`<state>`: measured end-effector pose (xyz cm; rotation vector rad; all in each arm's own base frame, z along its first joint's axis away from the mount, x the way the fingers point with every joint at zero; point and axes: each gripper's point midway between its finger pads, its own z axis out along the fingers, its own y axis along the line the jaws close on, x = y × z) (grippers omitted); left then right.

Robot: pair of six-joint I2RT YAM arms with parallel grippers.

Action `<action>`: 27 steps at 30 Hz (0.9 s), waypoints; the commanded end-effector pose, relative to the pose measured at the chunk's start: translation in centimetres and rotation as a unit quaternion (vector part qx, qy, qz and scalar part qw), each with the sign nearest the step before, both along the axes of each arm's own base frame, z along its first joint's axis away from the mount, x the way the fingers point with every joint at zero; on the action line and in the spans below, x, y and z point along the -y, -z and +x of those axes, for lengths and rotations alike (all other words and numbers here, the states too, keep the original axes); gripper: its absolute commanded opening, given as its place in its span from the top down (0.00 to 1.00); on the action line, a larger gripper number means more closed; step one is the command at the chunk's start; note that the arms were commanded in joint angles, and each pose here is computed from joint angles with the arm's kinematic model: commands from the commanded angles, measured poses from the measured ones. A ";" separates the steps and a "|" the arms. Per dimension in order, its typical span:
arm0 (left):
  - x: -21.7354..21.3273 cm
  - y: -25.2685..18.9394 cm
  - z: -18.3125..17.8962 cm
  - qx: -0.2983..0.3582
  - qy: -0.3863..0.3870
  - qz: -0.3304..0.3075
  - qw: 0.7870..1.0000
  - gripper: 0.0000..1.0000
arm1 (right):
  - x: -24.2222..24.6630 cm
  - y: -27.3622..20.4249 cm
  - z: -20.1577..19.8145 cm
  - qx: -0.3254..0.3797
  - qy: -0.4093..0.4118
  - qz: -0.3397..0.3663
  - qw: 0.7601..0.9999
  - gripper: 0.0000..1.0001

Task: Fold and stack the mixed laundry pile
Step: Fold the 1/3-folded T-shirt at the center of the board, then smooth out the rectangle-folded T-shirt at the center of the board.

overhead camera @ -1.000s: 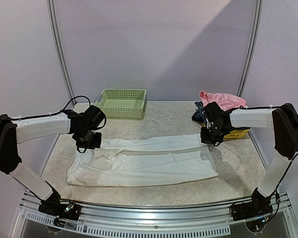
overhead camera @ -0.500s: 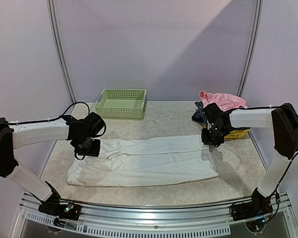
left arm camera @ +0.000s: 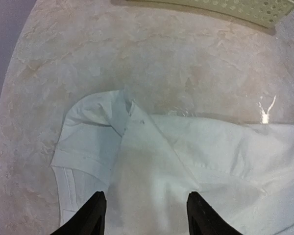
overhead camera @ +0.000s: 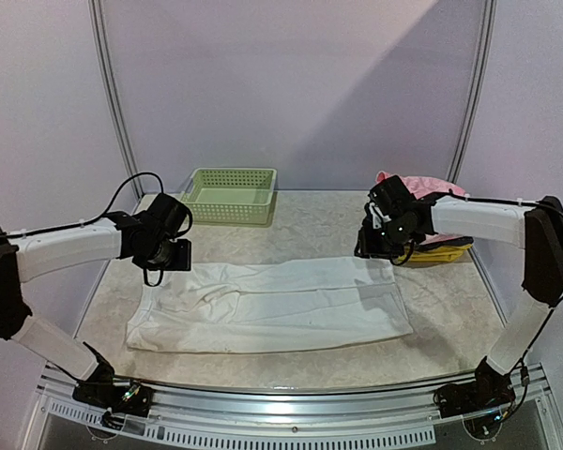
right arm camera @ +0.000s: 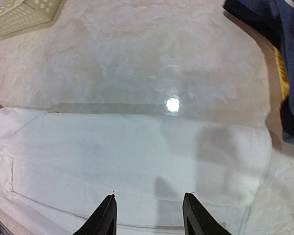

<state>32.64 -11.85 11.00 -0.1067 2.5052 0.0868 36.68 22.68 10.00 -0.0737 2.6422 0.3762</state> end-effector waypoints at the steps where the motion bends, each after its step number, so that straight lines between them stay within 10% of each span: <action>1: -0.4 0.8 3.9 0.007 -0.008 -0.016 1.000 0.43 | -2.8 0.2 1.9 0.008 -0.038 0.026 0.999 0.54; 13: -1.7 4.7 8.8 -0.027 -0.033 -0.062 0.997 0.54 | -5.3 6.2 4.0 -0.041 -0.073 0.027 0.996 0.55; 19: -2.2 7.1 9.1 -0.042 -0.042 -0.091 0.994 1.00 | -3.8 9.1 4.2 -0.072 -0.057 0.028 0.995 0.56; 27: -4.9 4.6 7.7 0.002 -0.087 -0.084 0.993 1.00 | -1.3 10.8 4.0 -0.092 -0.029 0.018 0.995 0.57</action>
